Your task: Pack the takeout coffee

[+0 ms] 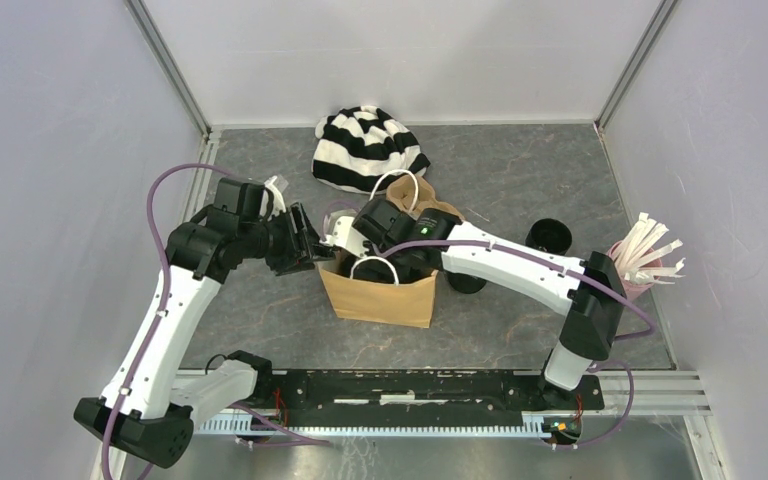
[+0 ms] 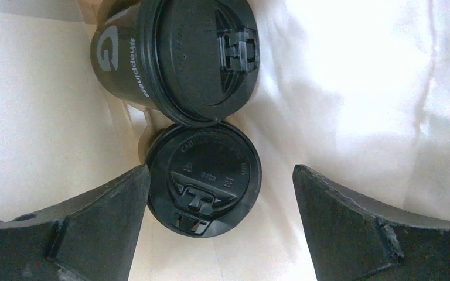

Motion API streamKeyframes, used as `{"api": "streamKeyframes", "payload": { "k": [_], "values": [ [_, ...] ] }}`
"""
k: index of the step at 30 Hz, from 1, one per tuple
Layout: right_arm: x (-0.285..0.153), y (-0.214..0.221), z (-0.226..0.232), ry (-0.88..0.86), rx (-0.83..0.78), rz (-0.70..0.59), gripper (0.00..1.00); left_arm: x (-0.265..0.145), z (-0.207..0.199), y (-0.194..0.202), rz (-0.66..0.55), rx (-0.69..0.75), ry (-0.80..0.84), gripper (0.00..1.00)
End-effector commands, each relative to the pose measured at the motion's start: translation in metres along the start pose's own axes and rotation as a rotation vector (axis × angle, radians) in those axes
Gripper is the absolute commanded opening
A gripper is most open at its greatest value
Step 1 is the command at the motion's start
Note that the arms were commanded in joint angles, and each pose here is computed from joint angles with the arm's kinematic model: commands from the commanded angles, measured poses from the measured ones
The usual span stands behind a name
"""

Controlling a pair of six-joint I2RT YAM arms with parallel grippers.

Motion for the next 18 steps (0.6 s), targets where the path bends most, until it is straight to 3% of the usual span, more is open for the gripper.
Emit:
{"api": "streamKeyframes", "payload": {
  "k": [1, 13, 18],
  "values": [
    [-0.019, -0.014, -0.005, 0.064, 0.087, -0.054, 0.98, -0.010, -0.012, -0.006, -0.057, 0.044, 0.079, 0.61],
    [-0.062, -0.040, -0.013, 0.104, 0.199, -0.201, 0.90, -0.031, -0.020, -0.003, -0.156, 0.123, 0.147, 0.60],
    [-0.082, -0.052, -0.018, 0.135, 0.250, -0.272, 0.91, -0.044, -0.024, 0.000, -0.214, 0.163, 0.183, 0.61]
  ]
}}
Point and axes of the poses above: each gripper's point midway between its finger pads, its own x axis out along the fingers, its own z axis along the line the jaws close on, y = z × x, the point moved 8 cm from there along -x, back along the fingers, and after that the axes turned 7 degrees about x, right-handed, at the moved point
